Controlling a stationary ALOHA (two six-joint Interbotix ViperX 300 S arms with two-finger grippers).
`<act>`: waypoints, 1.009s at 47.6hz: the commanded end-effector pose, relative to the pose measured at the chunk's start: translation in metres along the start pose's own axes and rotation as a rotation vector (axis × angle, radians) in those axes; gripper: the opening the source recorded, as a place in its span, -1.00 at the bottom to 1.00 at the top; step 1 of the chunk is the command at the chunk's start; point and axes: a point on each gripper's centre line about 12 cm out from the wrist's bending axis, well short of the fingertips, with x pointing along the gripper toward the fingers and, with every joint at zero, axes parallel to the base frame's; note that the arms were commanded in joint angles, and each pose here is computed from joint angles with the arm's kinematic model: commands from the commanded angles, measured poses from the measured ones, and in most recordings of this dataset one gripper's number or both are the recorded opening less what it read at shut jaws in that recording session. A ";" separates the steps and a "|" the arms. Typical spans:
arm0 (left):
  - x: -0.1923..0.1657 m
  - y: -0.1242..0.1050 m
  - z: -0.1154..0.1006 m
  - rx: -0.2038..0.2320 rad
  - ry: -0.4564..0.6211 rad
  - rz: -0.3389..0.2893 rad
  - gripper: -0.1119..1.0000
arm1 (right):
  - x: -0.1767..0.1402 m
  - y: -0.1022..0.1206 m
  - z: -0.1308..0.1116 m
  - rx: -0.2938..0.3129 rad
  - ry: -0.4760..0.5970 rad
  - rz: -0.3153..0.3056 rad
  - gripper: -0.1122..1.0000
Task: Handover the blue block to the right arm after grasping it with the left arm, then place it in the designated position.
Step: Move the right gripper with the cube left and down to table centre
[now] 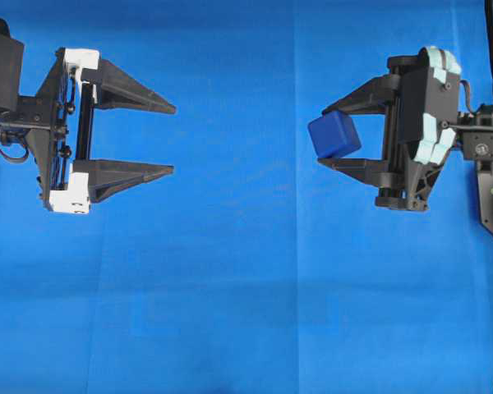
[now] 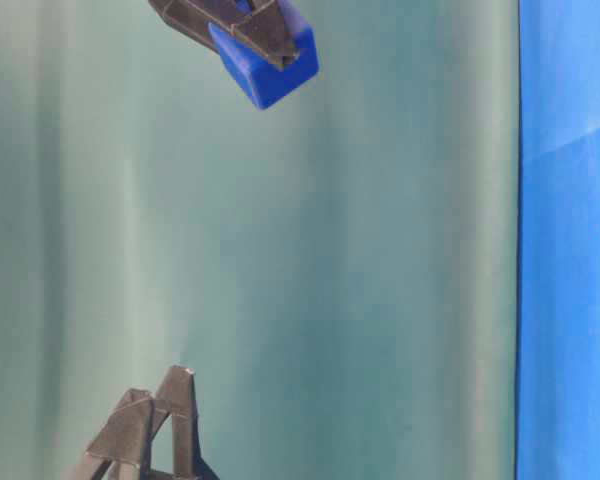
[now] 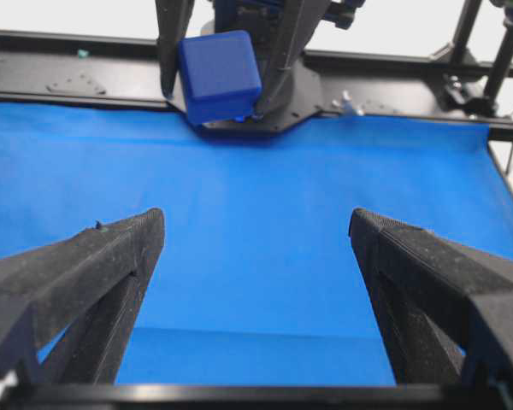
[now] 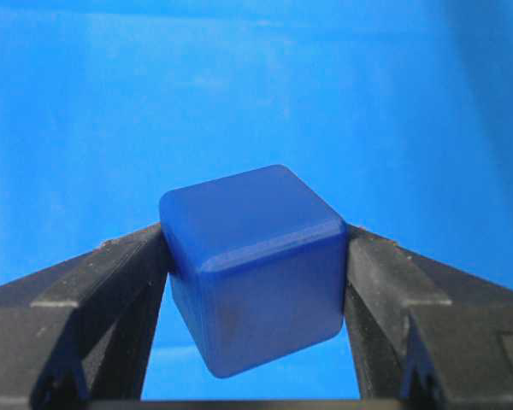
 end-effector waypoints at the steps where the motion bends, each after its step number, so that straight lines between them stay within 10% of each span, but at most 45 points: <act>1: 0.000 -0.001 0.011 0.000 -0.032 -0.004 0.87 | -0.004 0.001 0.007 0.007 -0.024 0.008 0.01; 48: 0.001 -0.001 0.011 -0.003 -0.030 -0.004 0.87 | 0.118 0.021 -0.027 -0.017 0.097 0.090 0.01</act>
